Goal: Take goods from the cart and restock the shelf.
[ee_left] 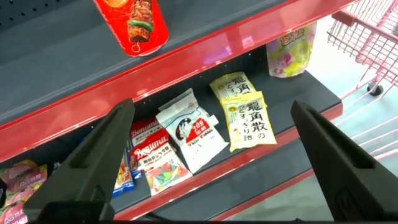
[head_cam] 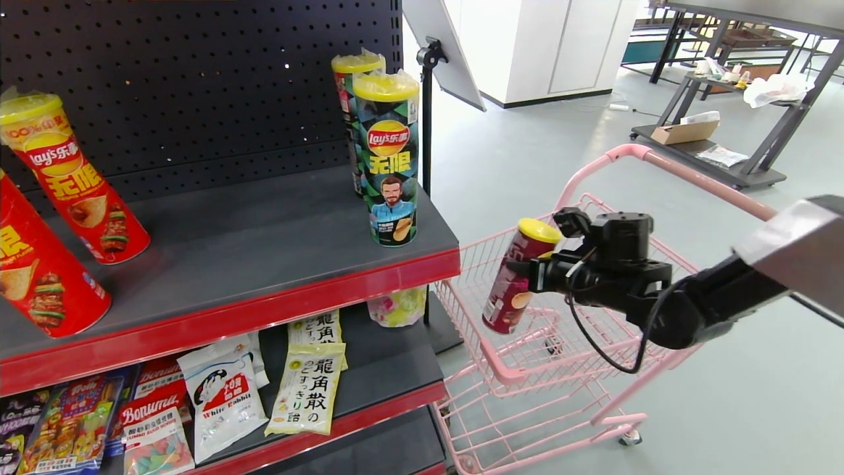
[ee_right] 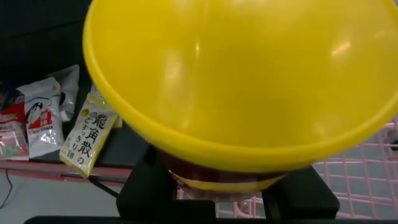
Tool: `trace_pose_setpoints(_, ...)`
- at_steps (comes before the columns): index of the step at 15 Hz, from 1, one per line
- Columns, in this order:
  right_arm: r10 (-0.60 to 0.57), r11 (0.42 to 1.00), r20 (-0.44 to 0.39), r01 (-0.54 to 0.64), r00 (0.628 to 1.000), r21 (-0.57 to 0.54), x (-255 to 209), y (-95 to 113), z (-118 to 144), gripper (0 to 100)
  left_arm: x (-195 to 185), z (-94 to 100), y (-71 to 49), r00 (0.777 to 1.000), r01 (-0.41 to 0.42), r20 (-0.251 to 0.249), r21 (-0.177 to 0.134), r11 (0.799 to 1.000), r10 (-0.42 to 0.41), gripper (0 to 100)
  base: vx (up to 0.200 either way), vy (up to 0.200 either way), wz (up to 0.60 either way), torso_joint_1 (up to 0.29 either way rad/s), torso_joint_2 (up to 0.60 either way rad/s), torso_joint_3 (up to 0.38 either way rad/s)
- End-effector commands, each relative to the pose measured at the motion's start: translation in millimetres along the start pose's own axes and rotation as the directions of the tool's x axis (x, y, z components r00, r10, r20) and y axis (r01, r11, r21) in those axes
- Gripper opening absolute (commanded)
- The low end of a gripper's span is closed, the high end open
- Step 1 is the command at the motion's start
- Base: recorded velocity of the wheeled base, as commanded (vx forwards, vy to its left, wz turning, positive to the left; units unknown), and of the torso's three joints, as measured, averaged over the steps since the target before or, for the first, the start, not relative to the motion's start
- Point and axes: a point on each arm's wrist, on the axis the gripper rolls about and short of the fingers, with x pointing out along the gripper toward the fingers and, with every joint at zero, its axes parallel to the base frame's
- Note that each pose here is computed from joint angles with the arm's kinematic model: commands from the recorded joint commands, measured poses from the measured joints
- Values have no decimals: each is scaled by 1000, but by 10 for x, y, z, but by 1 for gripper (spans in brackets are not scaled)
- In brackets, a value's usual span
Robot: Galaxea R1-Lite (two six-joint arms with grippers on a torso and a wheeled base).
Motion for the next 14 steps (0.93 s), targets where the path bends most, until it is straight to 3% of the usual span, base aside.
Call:
trace_pose_setpoints(1, -36, 997, 123, 45, 992, -68, -979, 127, 455, 0, 2, 19, 3, 1000, -1, -3, 1, 1000, 1, 100, 0, 0, 0, 0, 0, 0)
trace_pose_setpoints(2, -36, 997, 123, 45, 992, -68, -979, 127, 455, 0, 2, 19, 3, 1000, -1, -3, 1, 1000, 1, 100, 0, 0, 0, 0, 0, 0)
trace_pose_setpoints(4, -109, 985, 133, 126, 985, -120, -1733, 297, 760, 0, 57, 81, 1, 999, 1, -34, 17, 1000, 0, 100, 0, 0, 0, 0, 0, 0)
trace_pose_setpoints(6, -154, 978, 49, 159, 987, -135, -2234, 462, 766, 0, 117, 116, -8, 998, 15, -61, 24, 1000, -14, 100, 0, 0, 0, 0, 0, 0)
trace_pose_setpoints(7, -166, 976, 24, 168, 986, -141, -2409, 511, 720, 0, 124, 129, -11, 998, 30, -58, 23, 999, -29, 100, 0, 0, 0, 0, 0, 0)
trace_pose_setpoints(9, -231, 961, 57, 237, 971, -146, -2698, 576, 590, 0, 123, 149, -17, 996, 73, -47, 20, 997, -72, 100, 0, 0, 0, 0, 0, 0)
trace_pose_setpoints(12, -270, 942, 95, 283, 958, -178, -3059, 644, 368, 0, 153, 192, -18, 996, 79, -57, 78, 994, -75, 100, 0, 0, 0, 0, 0, 0)
trace_pose_setpoints(14, -286, 940, 60, 292, 956, -176, -3241, 683, 243, 0, 168, 229, -14, 996, 77, -59, 83, 994, -72, 100, 0, 0, 0, 0, 0, 0)
